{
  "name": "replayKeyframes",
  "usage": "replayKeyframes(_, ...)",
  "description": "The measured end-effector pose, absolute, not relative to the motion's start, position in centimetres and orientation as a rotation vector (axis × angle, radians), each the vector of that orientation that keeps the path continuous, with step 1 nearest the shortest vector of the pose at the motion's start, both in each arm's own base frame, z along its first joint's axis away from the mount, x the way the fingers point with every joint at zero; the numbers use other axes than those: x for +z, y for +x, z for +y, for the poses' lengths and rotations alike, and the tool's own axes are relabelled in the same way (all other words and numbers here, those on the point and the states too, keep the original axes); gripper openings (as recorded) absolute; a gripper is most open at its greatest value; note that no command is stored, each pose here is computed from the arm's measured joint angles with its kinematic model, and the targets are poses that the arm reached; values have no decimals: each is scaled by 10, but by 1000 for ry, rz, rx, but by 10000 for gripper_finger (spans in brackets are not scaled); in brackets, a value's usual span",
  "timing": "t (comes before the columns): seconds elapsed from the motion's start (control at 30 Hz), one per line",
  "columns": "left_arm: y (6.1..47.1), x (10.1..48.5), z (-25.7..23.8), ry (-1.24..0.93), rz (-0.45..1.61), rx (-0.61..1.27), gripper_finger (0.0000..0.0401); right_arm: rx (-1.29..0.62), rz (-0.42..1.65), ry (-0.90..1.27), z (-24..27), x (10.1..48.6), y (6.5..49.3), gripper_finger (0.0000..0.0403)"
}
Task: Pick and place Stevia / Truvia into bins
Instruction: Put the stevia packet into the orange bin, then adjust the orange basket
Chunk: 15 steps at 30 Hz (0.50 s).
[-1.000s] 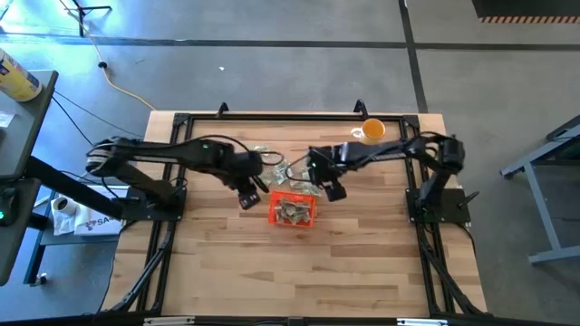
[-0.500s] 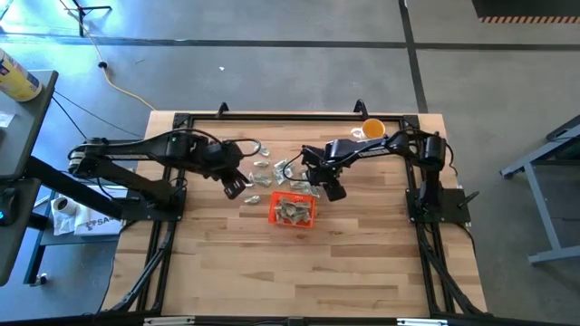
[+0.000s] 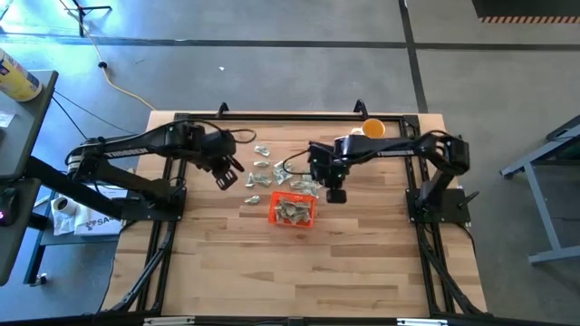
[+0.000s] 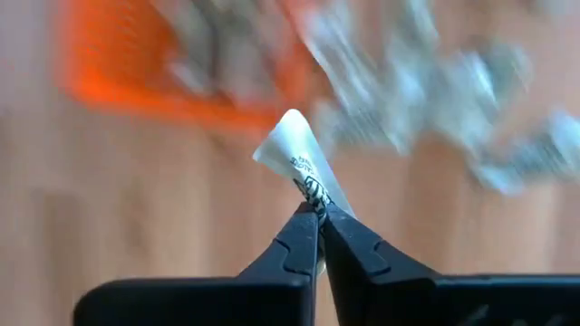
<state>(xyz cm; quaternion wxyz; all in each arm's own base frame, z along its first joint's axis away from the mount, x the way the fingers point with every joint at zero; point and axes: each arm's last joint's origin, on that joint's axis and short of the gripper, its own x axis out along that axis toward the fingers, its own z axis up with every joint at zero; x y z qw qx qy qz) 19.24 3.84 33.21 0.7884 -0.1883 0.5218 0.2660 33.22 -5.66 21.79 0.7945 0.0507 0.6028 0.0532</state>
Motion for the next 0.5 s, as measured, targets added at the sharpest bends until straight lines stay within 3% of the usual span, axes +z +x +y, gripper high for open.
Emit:
replayKeyframes(0.13, 192, 330, 45, -395, 1118, 577, 115, 221, 1140, 182, -38, 234, 358, 27)
replayKeyframes(0.3, 193, 300, 53, -471, 1175, 557, 115, 278, 1152, 181, -21, 218, 380, 48)
replayKeyframes(0.5, 186, 259, 51, -537, 1286, 586, 115, 186, 1148, 90, -20, 226, 380, 139)
